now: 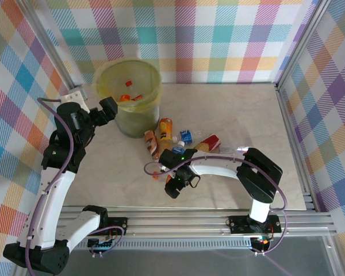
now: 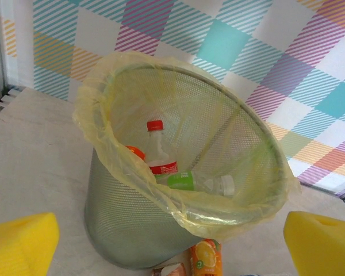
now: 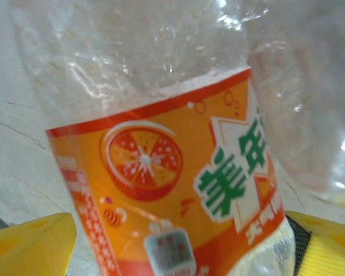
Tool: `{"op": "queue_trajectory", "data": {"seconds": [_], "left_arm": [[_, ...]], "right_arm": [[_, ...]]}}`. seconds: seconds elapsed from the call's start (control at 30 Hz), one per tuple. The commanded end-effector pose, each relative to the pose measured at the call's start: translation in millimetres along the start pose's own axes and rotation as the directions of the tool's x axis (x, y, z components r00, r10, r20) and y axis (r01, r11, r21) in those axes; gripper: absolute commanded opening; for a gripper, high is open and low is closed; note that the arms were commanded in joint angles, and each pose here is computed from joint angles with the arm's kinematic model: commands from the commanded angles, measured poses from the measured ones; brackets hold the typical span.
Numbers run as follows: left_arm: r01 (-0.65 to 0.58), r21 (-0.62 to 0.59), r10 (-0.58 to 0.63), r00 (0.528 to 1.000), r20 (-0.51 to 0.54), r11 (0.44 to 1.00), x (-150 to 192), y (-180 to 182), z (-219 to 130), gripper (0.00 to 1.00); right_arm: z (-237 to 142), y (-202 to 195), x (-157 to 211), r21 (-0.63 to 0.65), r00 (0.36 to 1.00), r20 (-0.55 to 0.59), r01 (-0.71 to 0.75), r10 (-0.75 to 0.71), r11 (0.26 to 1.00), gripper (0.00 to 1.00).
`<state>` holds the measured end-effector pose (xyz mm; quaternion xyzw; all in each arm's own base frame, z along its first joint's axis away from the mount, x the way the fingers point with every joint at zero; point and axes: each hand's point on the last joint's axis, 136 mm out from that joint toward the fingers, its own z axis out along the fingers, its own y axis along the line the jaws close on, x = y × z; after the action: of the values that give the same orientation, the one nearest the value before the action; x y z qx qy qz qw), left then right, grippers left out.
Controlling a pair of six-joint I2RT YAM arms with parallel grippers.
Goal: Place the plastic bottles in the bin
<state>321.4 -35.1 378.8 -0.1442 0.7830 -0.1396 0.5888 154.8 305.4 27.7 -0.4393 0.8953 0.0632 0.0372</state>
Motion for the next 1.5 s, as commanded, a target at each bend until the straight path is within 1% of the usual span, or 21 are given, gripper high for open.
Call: {"op": "queue_trajectory", "data": {"seconds": [0.0,0.17,0.23,0.53,0.77,0.87,1.0,1.1,1.2,1.33,1.47], "left_arm": [[0.009,-0.006,-0.009,1.000,0.026,1.000,-4.5,1.1,-2.2,1.00],[0.006,-0.009,-0.006,1.000,0.027,1.000,-4.7,1.7,-3.1,1.00],[0.007,-0.010,-0.007,1.000,0.029,1.000,-5.3,2.2,-3.4,1.00],[0.001,-0.005,-0.001,0.999,0.035,1.000,-7.7,0.5,-4.0,1.00],[0.006,0.005,-0.006,0.999,0.037,1.000,-8.6,-1.4,-3.8,1.00],[0.005,0.009,-0.005,0.999,0.038,1.000,-8.8,-2.1,-4.6,1.00],[0.007,0.020,-0.008,0.999,0.041,1.000,-9.7,-3.9,-5.9,1.00],[0.009,0.036,-0.010,0.999,0.037,0.999,-9.1,-6.8,-7.2,1.00],[0.010,0.045,-0.011,0.999,0.031,0.999,-7.9,-8.1,-7.8,1.00],[0.009,0.089,-0.010,1.000,0.008,0.996,-4.0,-15.6,-8.3,1.00],[0.008,0.149,-0.004,1.000,-0.027,0.989,1.8,-26.5,-5.8,1.00]], "right_arm": [[11.5,6.3,8.8,-0.025,0.999,-0.038,0.028,-0.029,0.999,0.89],[16.4,6.8,9.3,-0.026,0.998,-0.048,0.039,-0.040,0.999,0.89],[16.6,8.1,8.3,-0.028,0.998,-0.044,0.047,-0.048,0.999,0.87],[2.2,13.0,10.0,-0.030,0.997,-0.041,0.071,-0.072,0.997,0.66],[-21.9,21.2,4.6,-0.043,0.996,0.005,0.084,-0.084,0.996,0.56],[-36.7,25.6,0.8,-0.060,0.996,0.042,0.086,-0.084,0.995,0.53],[-60.4,29.0,-7.0,-0.076,0.989,0.126,0.085,-0.075,0.994,0.52],[-82.1,28.8,-18.2,-0.072,0.973,0.224,0.078,-0.060,0.994,0.51],[-106.5,20.9,-34.0,-0.031,0.941,0.337,0.047,-0.033,0.998,0.50],[-145.5,5.2,-59.1,-0.003,0.857,0.515,-0.032,0.029,0.999,0.50],[-189.8,-11.7,-80.2,-0.030,0.720,0.687,-0.100,0.094,0.994,0.49]]}}
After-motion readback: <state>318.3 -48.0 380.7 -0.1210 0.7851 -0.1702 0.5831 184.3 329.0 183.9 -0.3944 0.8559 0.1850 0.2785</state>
